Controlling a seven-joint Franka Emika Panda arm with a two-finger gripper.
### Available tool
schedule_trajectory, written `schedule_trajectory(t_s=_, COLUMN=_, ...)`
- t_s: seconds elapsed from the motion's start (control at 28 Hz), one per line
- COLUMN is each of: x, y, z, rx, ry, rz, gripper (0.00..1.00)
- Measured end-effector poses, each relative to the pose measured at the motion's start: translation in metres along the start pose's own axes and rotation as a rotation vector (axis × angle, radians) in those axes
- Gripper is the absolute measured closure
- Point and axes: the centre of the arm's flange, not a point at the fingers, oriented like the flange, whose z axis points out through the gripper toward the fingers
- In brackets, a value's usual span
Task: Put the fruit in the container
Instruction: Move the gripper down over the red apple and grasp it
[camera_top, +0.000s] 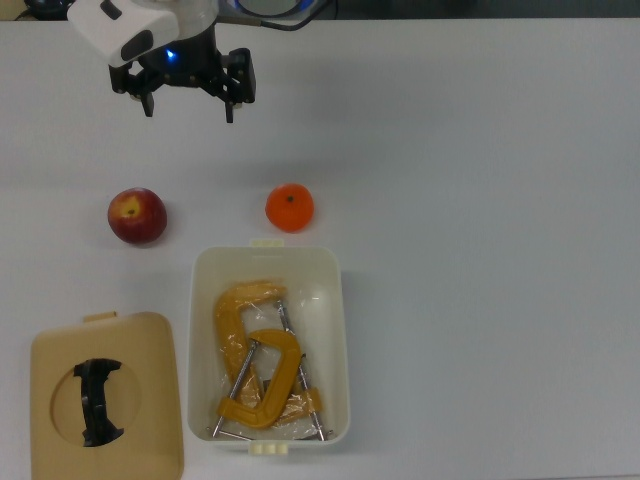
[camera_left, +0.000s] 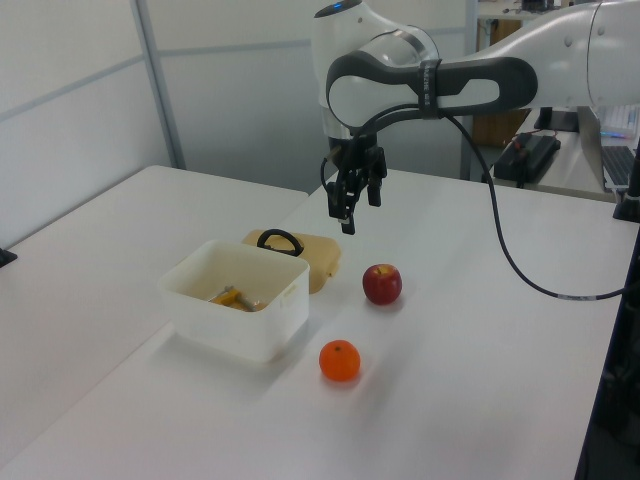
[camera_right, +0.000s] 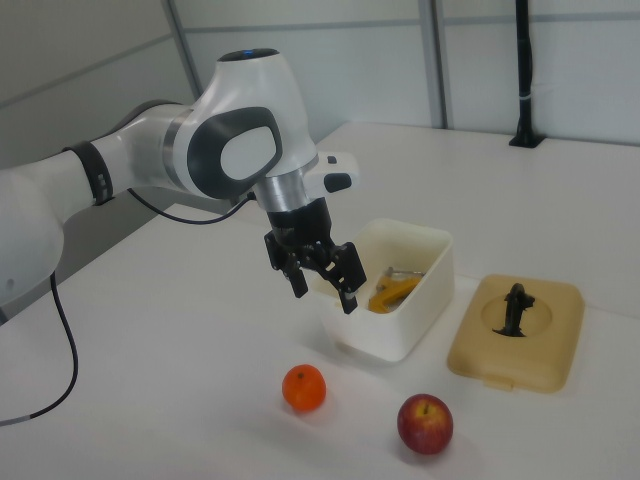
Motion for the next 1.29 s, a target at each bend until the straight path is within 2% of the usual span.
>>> schedule_trajectory(t_s=0.36, x=0.004, y=0.008, z=0.002, rx=0.022, ry=0.033, rz=0.021, gripper=0.00)
schedule_trajectory(t_s=0.61, x=0.009, y=0.039, z=0.033, rx=0.018, ry=0.052, rz=0.065, gripper=0.00)
schedule_trajectory(t_s=0.96, x=0.003, y=0.071, z=0.057, rx=0.008, ry=0.017, rz=0.039, gripper=0.00)
schedule_trajectory(t_s=1.29, x=0.002, y=0.084, z=0.092, rx=-0.004, ry=0.045, rz=0.045, gripper=0.00)
